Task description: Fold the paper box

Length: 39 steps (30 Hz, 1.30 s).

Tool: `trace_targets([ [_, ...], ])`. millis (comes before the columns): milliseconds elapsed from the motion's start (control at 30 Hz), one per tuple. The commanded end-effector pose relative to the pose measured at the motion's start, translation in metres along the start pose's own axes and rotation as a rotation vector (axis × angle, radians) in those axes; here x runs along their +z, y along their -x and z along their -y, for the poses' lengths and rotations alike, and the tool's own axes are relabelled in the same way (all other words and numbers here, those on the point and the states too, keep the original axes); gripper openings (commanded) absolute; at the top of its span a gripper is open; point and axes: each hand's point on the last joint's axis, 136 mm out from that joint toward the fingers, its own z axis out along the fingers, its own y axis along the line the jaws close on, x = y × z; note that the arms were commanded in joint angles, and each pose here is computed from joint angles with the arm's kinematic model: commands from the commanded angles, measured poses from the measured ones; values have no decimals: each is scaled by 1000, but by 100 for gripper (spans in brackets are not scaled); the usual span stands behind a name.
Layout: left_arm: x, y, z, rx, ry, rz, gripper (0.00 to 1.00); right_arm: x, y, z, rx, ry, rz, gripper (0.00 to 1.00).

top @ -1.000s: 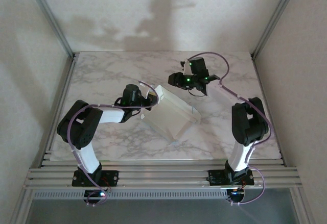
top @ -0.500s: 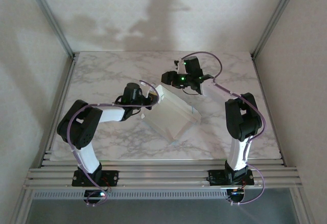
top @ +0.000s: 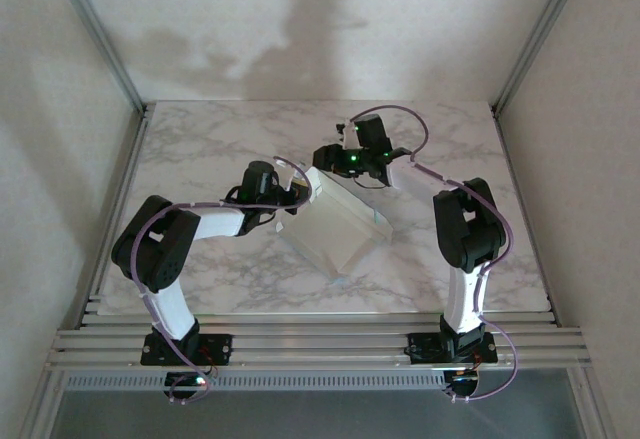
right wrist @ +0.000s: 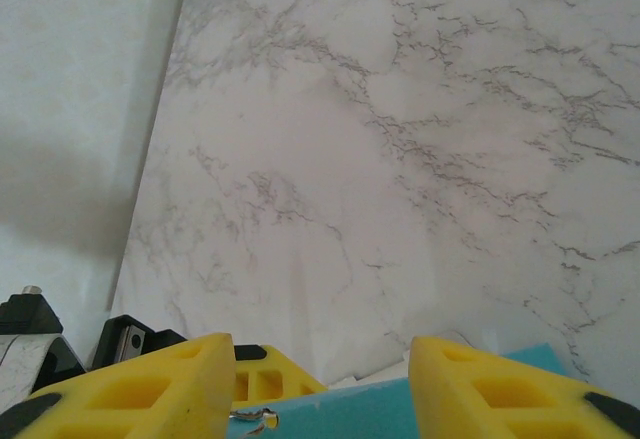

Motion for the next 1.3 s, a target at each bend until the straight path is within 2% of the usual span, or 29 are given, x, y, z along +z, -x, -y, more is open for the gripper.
trace_targets([
  [0, 0, 0, 9, 16, -19, -25, 8, 4, 4, -11, -50, 10, -1, 49],
  [633, -5, 10, 12, 24, -20, -16, 8, 20, -10, 2, -111, -75, -33, 48],
  [1267, -10, 20, 17, 34, -29, -7, 12, 26, -16, 15, -107, -105, -41, 35],
])
